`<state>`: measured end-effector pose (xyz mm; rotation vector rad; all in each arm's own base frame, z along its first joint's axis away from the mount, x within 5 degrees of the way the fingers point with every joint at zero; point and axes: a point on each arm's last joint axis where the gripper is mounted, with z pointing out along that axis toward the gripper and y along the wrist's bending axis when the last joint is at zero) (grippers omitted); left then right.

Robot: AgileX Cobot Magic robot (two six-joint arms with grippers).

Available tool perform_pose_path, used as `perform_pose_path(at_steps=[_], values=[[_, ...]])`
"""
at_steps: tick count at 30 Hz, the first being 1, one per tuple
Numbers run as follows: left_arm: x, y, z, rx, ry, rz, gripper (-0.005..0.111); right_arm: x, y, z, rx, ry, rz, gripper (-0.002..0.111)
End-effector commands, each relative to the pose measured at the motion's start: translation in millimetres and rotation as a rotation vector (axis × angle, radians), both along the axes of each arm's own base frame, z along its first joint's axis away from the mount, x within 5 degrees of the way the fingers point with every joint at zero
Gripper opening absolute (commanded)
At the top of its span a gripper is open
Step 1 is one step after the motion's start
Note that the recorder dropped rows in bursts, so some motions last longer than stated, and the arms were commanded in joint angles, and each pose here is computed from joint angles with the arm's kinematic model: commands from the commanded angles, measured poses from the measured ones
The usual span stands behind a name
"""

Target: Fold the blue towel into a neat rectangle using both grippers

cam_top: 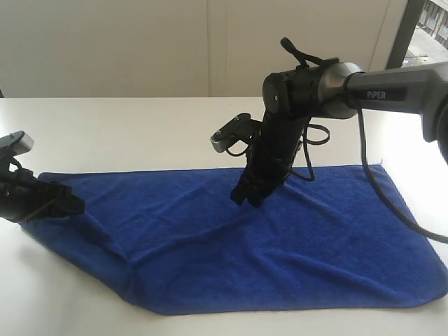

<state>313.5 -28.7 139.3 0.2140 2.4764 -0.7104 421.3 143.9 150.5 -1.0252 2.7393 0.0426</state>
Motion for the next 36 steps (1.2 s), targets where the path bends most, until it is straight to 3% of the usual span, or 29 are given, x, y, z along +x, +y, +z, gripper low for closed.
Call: perform_pose_path(at_steps=[1, 10, 20, 24, 28, 36], values=[[1.3, -3.7, -5.4, -0.034, 0.015, -0.01, 0.049, -0.2, -0.9, -0.5, 0.007, 0.002, -0.004, 0.038], [1.9, -8.1, -1.2, -0.095, -0.007, -0.024, 0.045, 1.0, 0.4, -0.1, 0.022, -0.011, -0.008, 0.038], [1.8, -9.8, 0.3, -0.115, -0.016, -0.037, 0.001, 0.9, 0.5, -0.1, 0.023, -0.01, -0.009, 0.038], [0.2, -11.0, 2.6, -0.143, 0.011, -0.025, 0.0, 0.9, 0.5, -0.1, 0.023, -0.01, -0.009, 0.038], [-9.0, -9.5, 13.1, -0.084, 0.046, -0.07, 0.0, 1.1, 0.6, -0.1, 0.024, -0.012, -0.009, 0.038], [-41.8, -1.5, 41.9, 0.065, 0.23, -0.107, 0.0, 3.2, 1.2, -0.6, 0.03, -0.032, -0.011, 0.038]])
